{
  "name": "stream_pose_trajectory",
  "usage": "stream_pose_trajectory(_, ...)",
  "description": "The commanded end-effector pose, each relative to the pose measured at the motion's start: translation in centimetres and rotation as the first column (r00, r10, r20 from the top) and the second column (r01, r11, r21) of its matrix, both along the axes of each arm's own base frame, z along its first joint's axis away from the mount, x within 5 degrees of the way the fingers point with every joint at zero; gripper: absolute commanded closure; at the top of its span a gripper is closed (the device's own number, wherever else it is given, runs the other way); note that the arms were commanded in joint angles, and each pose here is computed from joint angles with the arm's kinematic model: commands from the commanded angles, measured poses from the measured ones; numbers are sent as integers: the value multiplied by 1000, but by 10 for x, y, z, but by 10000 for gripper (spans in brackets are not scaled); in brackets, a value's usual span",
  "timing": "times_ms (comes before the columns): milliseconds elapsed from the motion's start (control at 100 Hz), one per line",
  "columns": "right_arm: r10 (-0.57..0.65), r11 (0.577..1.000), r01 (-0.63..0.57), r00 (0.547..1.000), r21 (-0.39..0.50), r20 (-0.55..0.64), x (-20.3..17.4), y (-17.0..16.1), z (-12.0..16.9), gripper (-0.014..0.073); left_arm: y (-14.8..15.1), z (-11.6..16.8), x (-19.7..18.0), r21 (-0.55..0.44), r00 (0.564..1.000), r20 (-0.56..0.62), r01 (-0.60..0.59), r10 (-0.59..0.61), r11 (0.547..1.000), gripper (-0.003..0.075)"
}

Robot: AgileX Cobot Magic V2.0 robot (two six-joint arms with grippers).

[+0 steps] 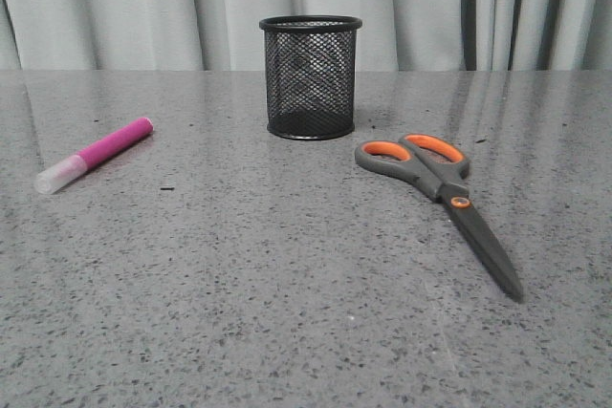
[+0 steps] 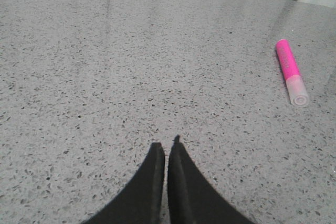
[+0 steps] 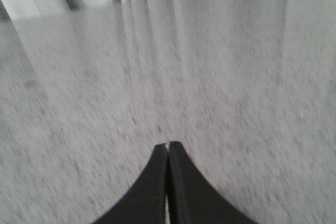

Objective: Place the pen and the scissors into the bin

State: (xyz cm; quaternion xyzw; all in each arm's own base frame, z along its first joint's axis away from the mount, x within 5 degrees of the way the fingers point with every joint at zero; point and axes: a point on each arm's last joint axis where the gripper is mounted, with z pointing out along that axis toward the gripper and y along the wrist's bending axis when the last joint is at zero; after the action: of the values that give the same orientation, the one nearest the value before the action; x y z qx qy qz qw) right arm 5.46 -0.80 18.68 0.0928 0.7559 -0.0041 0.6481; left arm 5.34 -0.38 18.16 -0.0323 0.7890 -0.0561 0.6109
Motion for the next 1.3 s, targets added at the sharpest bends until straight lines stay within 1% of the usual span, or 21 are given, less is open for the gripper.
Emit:
stream_pose_trajectory(0,19,999,-24,979,23,204,0,2,15,660,0,-3,0,-16,999,53,-8,9,1000,740)
stream_pose_trajectory(120,-24,975,-58,933,216,360,-1,1,27,660,0,-2,0,-45,999,54,-5,8,999,740)
stream_pose_trajectory(190,-38,964,-64,927,258,374,-2,1,28,660,-1,-1,0,-80,998,63,-3,8,997,740)
stream_pose_trajectory(260,-34,963,-62,936,262,349,-1,1,26,660,-3,2,0,-204,996,91,6,13,979,740)
stream_pose_trajectory(300,-34,963,-62,937,262,347,-1,1,26,660,-6,5,1,-351,994,107,17,22,936,740)
stream_pose_trajectory(360,-35,963,-63,936,263,351,-1,1,26,660,-8,8,1,-495,992,118,28,35,869,740)
stream_pose_trajectory(410,-44,956,-67,930,285,366,-2,1,27,660,-8,10,1,-571,991,123,33,45,820,740)
stream_pose_trajectory(530,-77,931,-81,910,357,406,-3,-1,31,660,-5,15,1,-596,982,168,30,88,802,740)
stream_pose_trajectory(610,-82,927,-83,906,366,414,-3,-1,32,660,-2,19,1,-603,971,206,27,124,797,740)
stream_pose_trajectory(660,-82,927,-83,906,366,414,-3,-1,32,660,1,22,1,-630,961,231,27,154,776,740)
stream_pose_trajectory(730,-82,927,-83,906,366,414,-3,-1,32,660,3,25,1,-705,951,238,30,196,708,740)
stream_pose_trajectory(770,-82,927,-85,905,365,418,-3,-1,34,660,4,25,1,-763,952,222,34,212,646,740)
stream_pose_trajectory(810,-79,927,-90,902,364,424,-4,-1,37,659,4,25,1,-794,953,211,36,218,607,740)
stream_pose_trajectory(850,-76,927,-96,898,362,433,-4,0,40,659,3,27,1,-805,955,206,44,211,591,739)
stream_pose_trajectory(880,-72,927,-102,897,361,437,-5,0,44,655,2,31,0,-798,956,216,56,197,600,736)
stream_pose_trajectory(910,-67,927,-109,894,359,443,-6,0,48,647,0,37,-1,-771,957,233,73,173,633,722)
stream_pose_trajectory(970,-46,926,-130,893,354,448,-9,2,60,596,-2,49,-4,-685,950,280,99,135,722,682)
stream_pose_trajectory(1070,8,942,-147,908,302,418,-12,6,79,464,-3,80,-11,-512,917,387,129,93,849,558)
stream_pose_trajectory(1120,38,953,-148,925,265,378,-10,7,87,386,-4,93,-13,-460,910,408,140,69,877,500)
stream_pose_trajectory(1180,72,955,-155,948,252,310,-7,9,94,325,-8,102,-9,-416,927,375,151,18,897,473)
stream_pose_trajectory(1290,161,967,-191,971,167,176,5,13,108,305,-20,113,5,-291,961,239,208,-140,934,472)
